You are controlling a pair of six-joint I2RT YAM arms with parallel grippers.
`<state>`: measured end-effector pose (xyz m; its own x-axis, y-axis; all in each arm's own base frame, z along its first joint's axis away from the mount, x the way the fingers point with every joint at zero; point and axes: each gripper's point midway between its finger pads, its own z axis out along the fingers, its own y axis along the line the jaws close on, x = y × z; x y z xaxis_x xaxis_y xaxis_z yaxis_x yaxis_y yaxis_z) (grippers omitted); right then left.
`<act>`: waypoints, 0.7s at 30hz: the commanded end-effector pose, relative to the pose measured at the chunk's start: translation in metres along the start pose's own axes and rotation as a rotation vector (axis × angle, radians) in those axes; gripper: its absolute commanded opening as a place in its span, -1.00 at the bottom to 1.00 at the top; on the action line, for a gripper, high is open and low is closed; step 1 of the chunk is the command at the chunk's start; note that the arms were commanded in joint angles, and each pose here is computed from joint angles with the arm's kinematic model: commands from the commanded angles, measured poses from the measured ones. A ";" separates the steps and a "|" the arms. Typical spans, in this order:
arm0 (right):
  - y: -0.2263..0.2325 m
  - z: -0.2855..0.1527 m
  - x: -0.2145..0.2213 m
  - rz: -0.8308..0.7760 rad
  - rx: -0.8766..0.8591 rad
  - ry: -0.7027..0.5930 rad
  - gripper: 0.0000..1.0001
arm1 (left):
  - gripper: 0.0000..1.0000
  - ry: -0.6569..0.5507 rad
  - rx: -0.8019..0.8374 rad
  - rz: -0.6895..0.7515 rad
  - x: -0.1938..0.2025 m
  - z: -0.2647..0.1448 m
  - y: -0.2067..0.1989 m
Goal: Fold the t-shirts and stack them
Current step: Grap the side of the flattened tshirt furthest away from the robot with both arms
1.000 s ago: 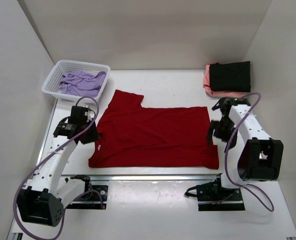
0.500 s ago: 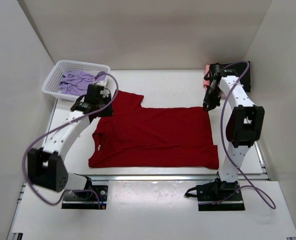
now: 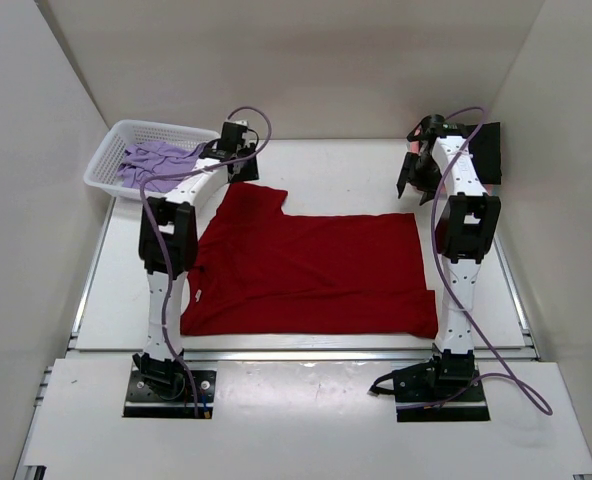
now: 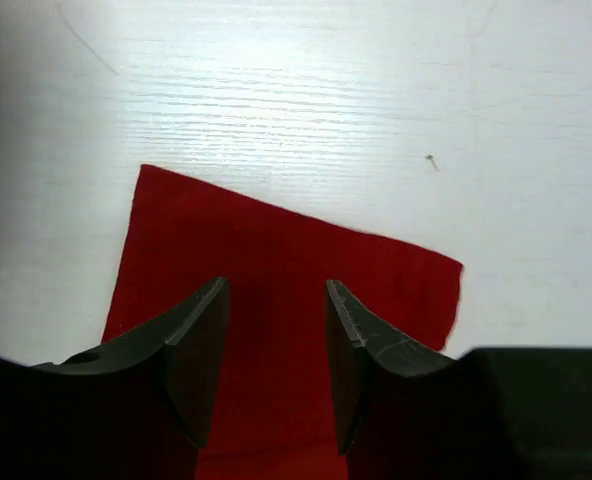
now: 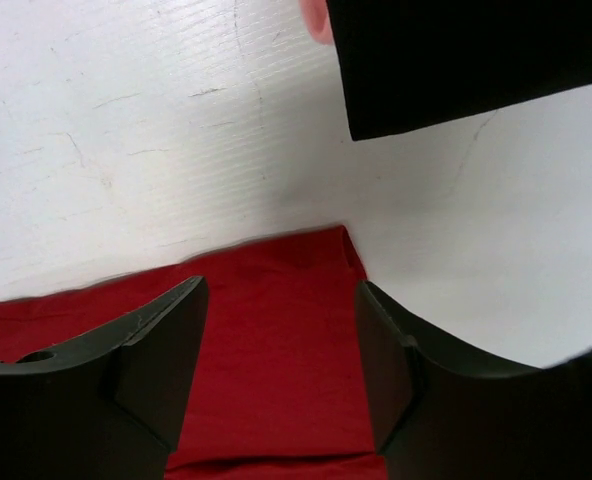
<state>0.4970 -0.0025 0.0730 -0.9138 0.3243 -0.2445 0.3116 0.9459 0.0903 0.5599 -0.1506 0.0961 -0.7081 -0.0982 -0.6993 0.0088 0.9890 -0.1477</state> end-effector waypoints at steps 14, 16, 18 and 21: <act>0.007 -0.002 -0.008 -0.002 -0.031 -0.020 0.15 | 0.29 0.204 -0.182 -0.082 0.056 0.022 0.056; 0.003 -0.001 -0.009 0.007 -0.022 -0.023 0.16 | 0.30 0.241 -0.191 -0.080 0.068 0.024 0.058; 0.005 0.004 -0.004 0.004 -0.021 -0.002 0.16 | 0.29 0.287 -0.193 -0.074 0.080 0.027 0.060; 0.003 0.007 0.004 -0.006 -0.003 0.020 0.16 | 0.30 0.318 -0.192 -0.043 0.086 0.028 0.055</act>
<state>0.4975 0.0001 0.0692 -0.9169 0.3226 -0.2349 0.3075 0.9464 0.0992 0.5319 -0.1050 0.0187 -0.8527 -0.1568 -0.4983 -0.1581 0.9866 -0.0398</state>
